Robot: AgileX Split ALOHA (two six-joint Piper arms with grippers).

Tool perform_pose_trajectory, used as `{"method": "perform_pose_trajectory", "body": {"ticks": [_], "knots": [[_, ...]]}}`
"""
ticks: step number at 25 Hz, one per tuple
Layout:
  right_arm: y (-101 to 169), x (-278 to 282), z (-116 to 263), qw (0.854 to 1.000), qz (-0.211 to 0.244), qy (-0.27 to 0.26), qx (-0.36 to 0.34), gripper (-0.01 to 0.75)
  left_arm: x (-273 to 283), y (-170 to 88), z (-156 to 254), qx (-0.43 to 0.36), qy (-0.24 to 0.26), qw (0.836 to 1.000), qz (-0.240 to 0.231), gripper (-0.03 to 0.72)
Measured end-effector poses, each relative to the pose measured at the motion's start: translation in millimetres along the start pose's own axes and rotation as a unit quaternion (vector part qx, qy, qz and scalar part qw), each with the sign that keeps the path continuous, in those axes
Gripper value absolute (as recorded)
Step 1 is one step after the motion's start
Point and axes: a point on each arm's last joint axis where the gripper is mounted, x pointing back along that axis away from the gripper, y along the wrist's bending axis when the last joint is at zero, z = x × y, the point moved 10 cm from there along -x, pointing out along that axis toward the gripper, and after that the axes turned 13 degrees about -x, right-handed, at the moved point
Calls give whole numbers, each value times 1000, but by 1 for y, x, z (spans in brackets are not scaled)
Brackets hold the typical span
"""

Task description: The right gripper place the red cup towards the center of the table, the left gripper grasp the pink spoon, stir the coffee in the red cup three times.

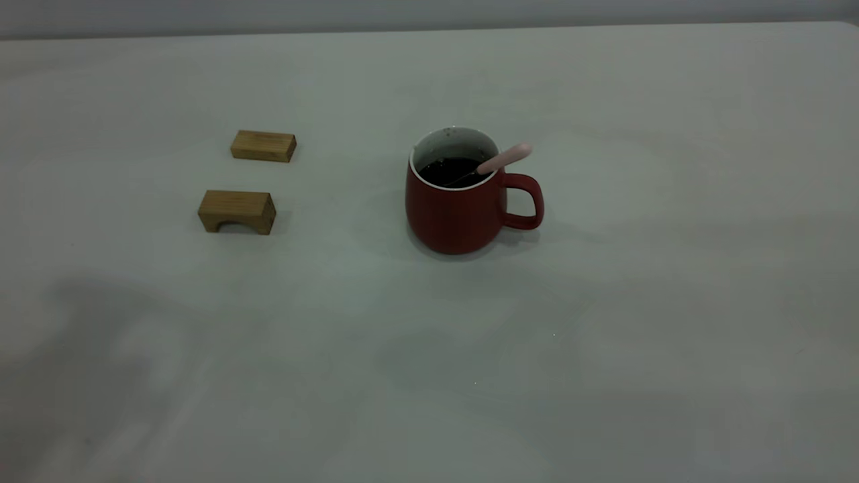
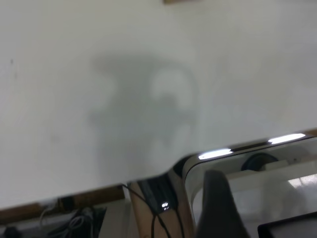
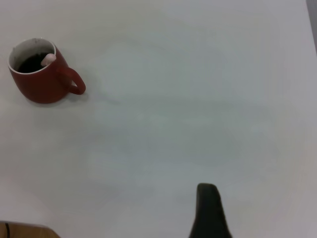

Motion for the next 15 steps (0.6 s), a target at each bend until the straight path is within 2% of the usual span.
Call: {"method": "perform_pose_trajectory", "body": {"ticks": [3, 7, 12, 15], "knots": [[0, 0, 0, 1000, 0, 0, 0, 585, 13, 2, 48, 27, -37, 999, -10, 550], [0, 0, 0, 1000, 0, 0, 0, 585, 20, 7, 105, 75, -98, 991, -47, 550], [0, 0, 0, 1000, 0, 0, 0, 585, 10, -1, 150, 60, -167, 980, -91, 550], [0, 0, 0, 1000, 0, 0, 0, 585, 3, -5, 157, 56, -213, 970, -104, 550]]}}
